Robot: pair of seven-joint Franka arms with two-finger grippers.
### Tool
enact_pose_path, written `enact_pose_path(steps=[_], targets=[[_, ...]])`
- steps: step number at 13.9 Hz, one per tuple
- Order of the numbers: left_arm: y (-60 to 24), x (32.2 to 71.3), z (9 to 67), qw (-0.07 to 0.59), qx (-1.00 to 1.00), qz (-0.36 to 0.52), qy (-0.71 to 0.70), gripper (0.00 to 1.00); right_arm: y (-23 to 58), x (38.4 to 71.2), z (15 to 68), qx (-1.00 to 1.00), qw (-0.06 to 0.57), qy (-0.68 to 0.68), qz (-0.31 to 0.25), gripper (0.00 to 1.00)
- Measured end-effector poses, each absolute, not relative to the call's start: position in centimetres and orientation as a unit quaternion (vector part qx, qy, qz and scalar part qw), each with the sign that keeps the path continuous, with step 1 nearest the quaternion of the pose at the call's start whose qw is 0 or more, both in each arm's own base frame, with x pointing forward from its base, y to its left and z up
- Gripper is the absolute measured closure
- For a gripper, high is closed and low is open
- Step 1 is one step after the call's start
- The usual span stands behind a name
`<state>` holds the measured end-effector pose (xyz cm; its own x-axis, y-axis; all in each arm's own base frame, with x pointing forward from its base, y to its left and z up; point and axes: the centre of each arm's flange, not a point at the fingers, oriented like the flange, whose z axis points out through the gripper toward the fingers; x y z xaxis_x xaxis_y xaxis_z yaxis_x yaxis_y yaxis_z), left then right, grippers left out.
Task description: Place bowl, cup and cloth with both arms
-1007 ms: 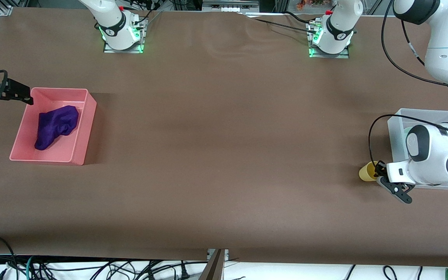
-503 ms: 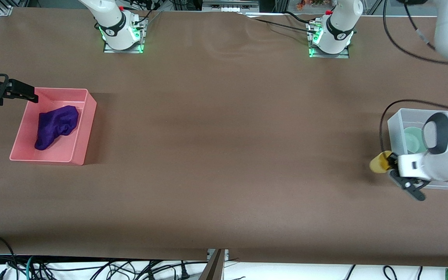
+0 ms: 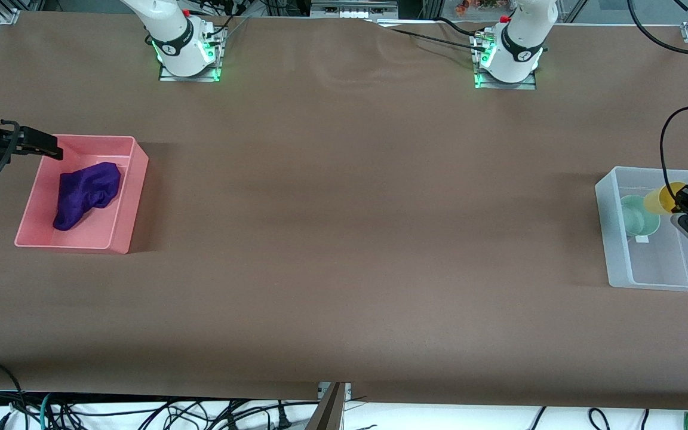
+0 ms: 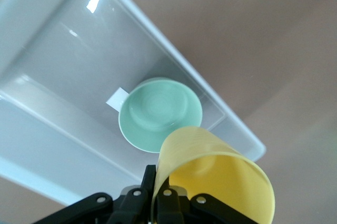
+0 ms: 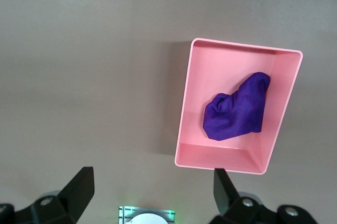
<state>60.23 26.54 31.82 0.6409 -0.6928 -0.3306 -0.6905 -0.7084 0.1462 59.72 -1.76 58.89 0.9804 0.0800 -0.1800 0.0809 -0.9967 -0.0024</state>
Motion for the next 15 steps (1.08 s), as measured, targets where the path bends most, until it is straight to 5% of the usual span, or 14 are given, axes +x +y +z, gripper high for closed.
enact_pose_path(steps=[4,13,15], targets=[[28.0,56.9,25.8,0.029,0.897,-0.180,-0.402,0.92,-1.7,59.7,58.8,0.995,0.002,0.041,-0.091,0.00],[17.7,62.5,39.1,-0.010,0.879,-0.123,-0.461,0.04,-1.6,59.8,58.8,0.995,0.002,0.042,-0.090,0.00],[13.1,63.6,42.8,-0.014,0.884,-0.118,-0.451,0.00,-1.6,59.8,58.8,0.995,0.003,0.042,-0.089,0.00]])
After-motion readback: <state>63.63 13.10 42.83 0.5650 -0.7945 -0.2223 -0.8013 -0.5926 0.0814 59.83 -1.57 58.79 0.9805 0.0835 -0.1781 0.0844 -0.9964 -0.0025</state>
